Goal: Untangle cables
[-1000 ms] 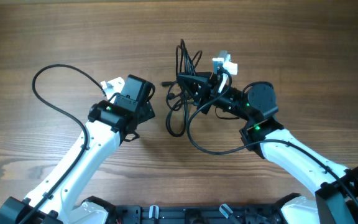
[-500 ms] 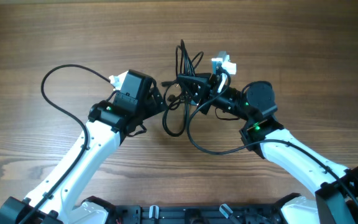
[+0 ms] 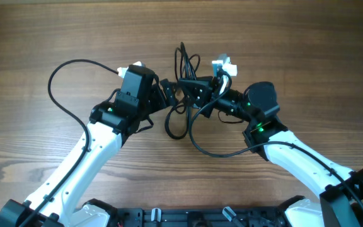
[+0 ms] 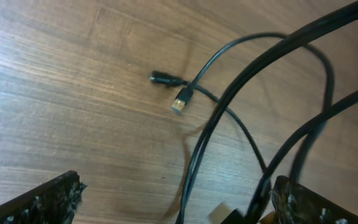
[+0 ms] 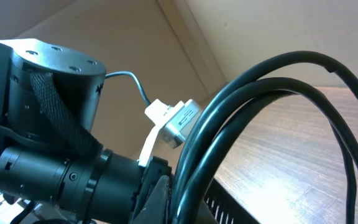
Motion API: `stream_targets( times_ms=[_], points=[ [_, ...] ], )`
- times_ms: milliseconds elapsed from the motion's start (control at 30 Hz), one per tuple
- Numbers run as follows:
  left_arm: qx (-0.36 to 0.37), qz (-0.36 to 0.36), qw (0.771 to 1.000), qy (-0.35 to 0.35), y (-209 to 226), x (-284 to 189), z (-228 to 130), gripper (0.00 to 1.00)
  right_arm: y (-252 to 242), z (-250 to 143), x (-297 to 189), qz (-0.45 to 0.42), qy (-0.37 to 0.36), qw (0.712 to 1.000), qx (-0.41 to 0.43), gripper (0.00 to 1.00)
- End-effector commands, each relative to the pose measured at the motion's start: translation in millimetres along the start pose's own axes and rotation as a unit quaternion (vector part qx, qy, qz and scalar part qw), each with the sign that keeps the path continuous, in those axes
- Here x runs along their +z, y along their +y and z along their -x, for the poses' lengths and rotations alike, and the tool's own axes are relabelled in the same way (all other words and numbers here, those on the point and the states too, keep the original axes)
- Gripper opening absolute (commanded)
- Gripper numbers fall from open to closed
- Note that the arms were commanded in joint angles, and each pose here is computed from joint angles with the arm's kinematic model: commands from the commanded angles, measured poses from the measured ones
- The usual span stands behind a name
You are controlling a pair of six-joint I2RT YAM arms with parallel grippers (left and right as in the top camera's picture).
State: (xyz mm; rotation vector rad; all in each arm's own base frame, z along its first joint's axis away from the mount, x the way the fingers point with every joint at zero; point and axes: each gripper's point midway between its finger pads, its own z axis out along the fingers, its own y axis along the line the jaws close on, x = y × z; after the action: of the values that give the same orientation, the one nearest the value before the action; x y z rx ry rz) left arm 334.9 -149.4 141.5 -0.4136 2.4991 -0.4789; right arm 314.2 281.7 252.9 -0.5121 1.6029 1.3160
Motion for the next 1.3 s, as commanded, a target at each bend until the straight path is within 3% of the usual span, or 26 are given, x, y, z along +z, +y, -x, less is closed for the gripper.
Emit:
stream_targets(
  times_ms=[0,233,500,600,733,833,967,1000,1033,1267],
  points=[
    [0.003,-0.012,1.0,-0.014,-4.0,-0.6,12.7,1.0,7.7,0.5,-0.6,0.016,0.004,1.0,-0.014,0.04],
    [0.002,-0.073,0.997,0.003,-22.6,-2.4,14.1,1.0,9.2,-0.4,-0.6,0.02,0.007,1.0,-0.014,0.04],
    [0.135,-0.119,0.983,0.042,-35.5,-1.8,-6.2,0.9,11.5,-0.2,-0.7,0.026,0.007,1.0,-0.015,0.04],
    [0.173,-0.121,0.977,0.044,-35.5,-0.2,-9.6,0.95,12.9,-0.2,-0.8,0.029,0.008,0.999,-0.016,0.04],
    [0.217,-0.115,0.968,0.059,-32.4,7.9,-19.0,0.94,12.9,-0.2,-0.8,0.029,0.008,0.999,-0.017,0.04],
    [0.22,-0.112,0.967,0.064,-30.6,14.6,-20.7,0.69,12.8,-0.3,-0.8,0.029,0.008,0.999,-0.016,0.04],
    [0.22,-0.11,0.968,0.059,-30.8,18.3,-18.2,0.26,12.9,-0.3,-0.8,0.03,0.008,0.999,-0.016,0.04],
    [0.22,-0.109,0.968,0.056,-30.7,18.5,-17.0,0.08,12.8,-0.3,-0.8,0.029,0.008,0.999,-0.016,0.04],
    [0.22,-0.106,0.968,0.055,-30.1,18.8,-16.3,0.04,12.8,-0.4,-0.8,0.029,0.008,0.999,-0.016,0.04],
    [0.219,-0.114,0.968,0.039,-34.9,12.3,-9.8,0.04,2.1,-5.4,-0.6,0.004,0.015,1.0,0.0,0.04]
  ],
)
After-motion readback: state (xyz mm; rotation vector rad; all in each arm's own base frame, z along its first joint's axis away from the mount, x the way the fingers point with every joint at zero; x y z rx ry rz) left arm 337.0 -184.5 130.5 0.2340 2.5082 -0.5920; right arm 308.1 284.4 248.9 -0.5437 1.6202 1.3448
